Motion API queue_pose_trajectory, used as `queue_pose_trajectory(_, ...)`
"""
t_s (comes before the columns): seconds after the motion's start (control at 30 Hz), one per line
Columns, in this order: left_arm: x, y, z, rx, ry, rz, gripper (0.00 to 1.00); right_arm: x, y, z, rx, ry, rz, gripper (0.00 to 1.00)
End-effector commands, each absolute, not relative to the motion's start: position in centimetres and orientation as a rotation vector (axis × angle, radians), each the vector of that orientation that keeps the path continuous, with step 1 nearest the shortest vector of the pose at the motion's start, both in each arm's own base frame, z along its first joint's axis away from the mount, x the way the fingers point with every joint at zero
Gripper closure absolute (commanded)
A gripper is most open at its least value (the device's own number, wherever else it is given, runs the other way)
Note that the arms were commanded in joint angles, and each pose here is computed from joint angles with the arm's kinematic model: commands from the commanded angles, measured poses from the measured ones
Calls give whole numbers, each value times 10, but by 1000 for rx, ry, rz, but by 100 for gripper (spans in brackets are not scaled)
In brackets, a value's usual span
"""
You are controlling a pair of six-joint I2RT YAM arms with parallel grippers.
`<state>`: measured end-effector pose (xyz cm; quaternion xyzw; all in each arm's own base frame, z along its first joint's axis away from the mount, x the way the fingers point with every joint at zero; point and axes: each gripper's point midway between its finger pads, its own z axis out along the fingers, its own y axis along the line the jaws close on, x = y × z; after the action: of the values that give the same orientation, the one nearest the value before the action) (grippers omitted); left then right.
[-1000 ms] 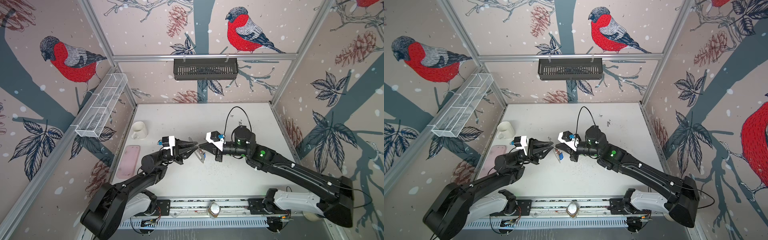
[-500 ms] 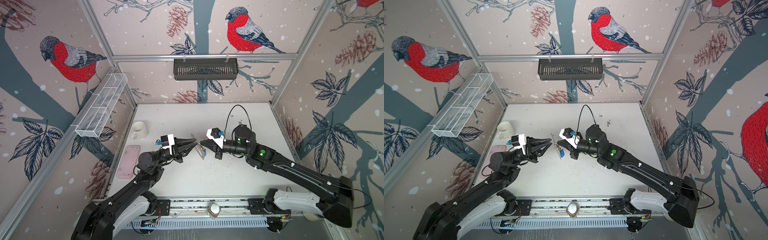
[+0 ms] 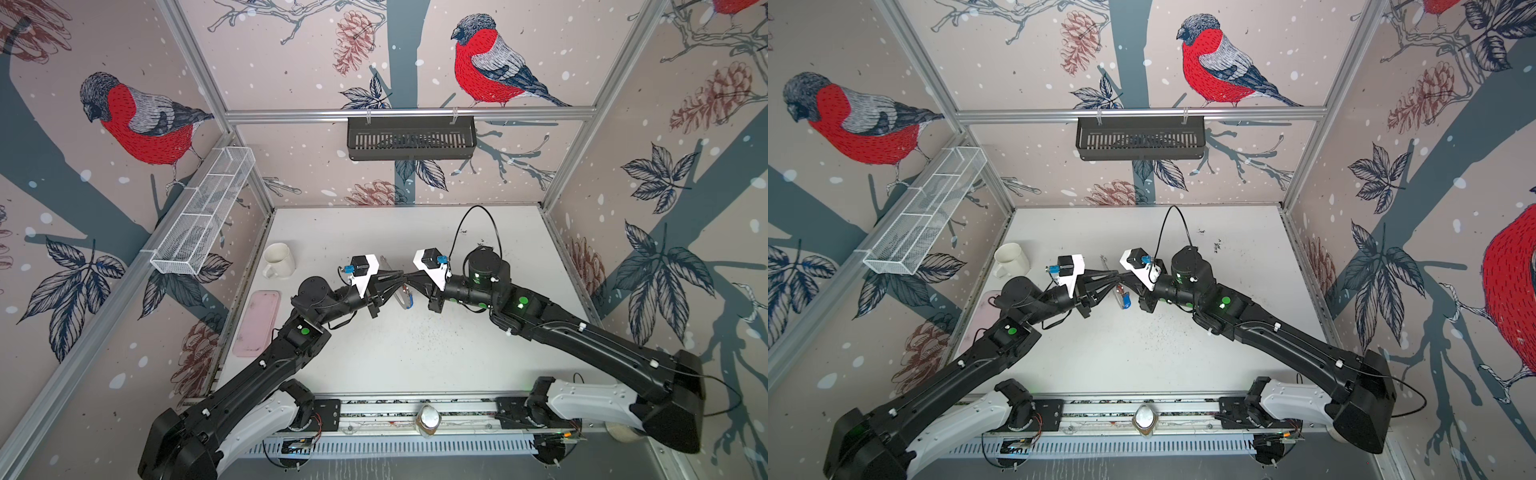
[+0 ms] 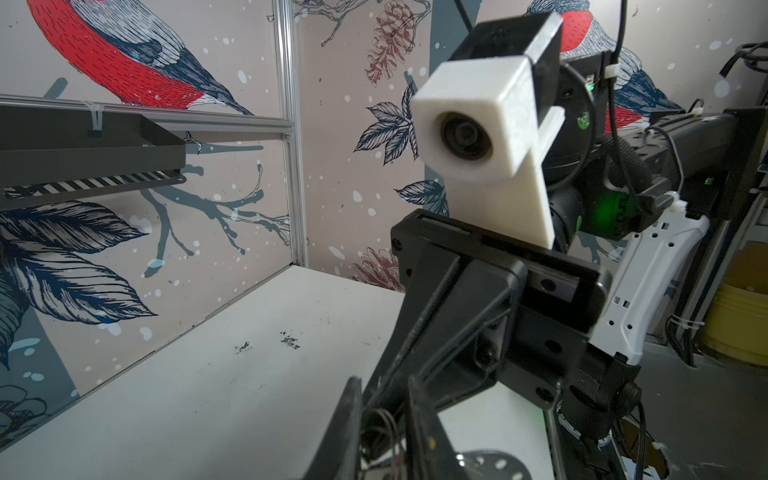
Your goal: Put the keys on the keyring
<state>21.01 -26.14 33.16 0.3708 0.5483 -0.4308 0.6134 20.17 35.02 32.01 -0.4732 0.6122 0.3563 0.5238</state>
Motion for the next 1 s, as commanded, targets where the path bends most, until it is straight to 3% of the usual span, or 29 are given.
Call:
queue_pose_trajectory(0.0, 214, -261, 326, 859, 1289, -959, 79, 202, 352, 337, -1109, 1407, 859, 100)
queue_pose_trajectory(0.43, 218, -260, 329, 850, 1285, -941, 89, 200, 354, 334, -1131, 1401, 875, 100)
queue_pose_trajectory(0.63, 219, -261, 329, 842, 1283, -944, 100, 198, 354, 335, -1136, 1393, 879, 100)
queue_pose_trajectory(0.97, 209, -263, 337, 821, 1170, -1040, 100, 191, 354, 332, -1159, 1384, 900, 100)
